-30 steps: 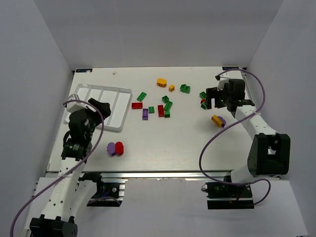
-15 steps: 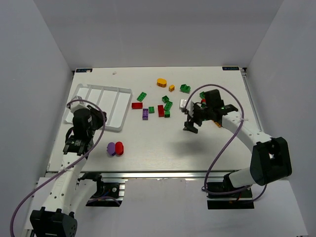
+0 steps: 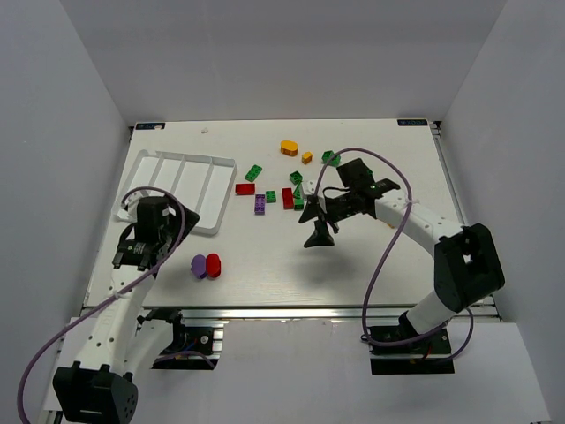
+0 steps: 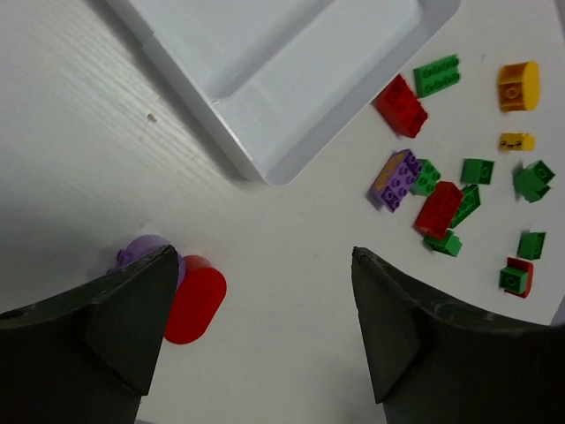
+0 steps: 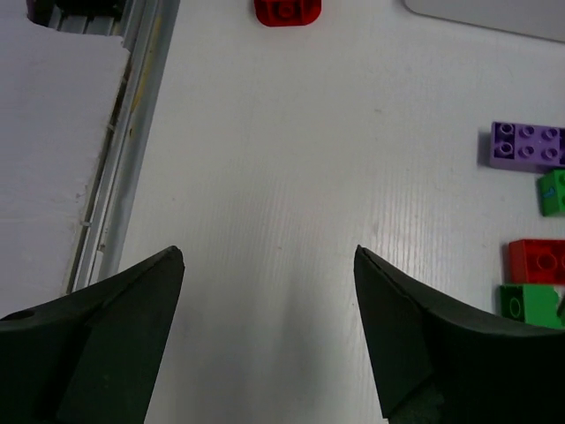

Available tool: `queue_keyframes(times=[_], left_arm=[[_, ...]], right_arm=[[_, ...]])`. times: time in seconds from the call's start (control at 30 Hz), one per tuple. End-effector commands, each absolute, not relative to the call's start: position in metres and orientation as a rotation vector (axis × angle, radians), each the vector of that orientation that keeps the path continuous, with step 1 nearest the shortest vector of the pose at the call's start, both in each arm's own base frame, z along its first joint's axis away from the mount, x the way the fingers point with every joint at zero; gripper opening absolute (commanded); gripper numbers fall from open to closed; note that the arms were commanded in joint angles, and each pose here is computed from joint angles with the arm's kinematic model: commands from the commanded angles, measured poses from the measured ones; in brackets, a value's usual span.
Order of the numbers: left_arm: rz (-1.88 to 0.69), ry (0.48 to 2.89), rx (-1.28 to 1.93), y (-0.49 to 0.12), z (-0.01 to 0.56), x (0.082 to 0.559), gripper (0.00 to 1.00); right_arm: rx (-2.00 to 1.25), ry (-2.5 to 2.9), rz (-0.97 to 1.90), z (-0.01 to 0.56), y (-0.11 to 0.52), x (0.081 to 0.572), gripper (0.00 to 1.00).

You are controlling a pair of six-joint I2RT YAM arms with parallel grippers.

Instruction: Sort the legos into containers by color

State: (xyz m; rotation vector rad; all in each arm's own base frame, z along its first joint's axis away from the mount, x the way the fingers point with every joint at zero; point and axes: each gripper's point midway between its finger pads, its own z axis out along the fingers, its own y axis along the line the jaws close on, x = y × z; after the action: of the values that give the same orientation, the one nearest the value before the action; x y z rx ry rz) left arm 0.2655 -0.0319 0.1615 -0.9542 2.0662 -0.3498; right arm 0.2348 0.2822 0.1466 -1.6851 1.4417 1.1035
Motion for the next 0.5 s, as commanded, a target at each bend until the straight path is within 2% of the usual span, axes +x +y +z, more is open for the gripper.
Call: queue_keyframes(times=[0.0,0.2,0.47], left_arm=[[-0.306,2.160,-1.060,-0.031,0.148,0.248,0.89],[-0.256,2.249,-1.168,-0.033,0.118,0.235,0.90],[-0.175,2.354,-1.357,-0.035,0.080,0.212,0.91]], right_arm=[[-1.633,1.452,1.137,0.165,0.303,0.237,0.83],[-1.611,1.484,1.163,0.160,0.310,0.238,0.89],[-1.608,1.528,1.122,0.151,0.307,0.242,0.89]])
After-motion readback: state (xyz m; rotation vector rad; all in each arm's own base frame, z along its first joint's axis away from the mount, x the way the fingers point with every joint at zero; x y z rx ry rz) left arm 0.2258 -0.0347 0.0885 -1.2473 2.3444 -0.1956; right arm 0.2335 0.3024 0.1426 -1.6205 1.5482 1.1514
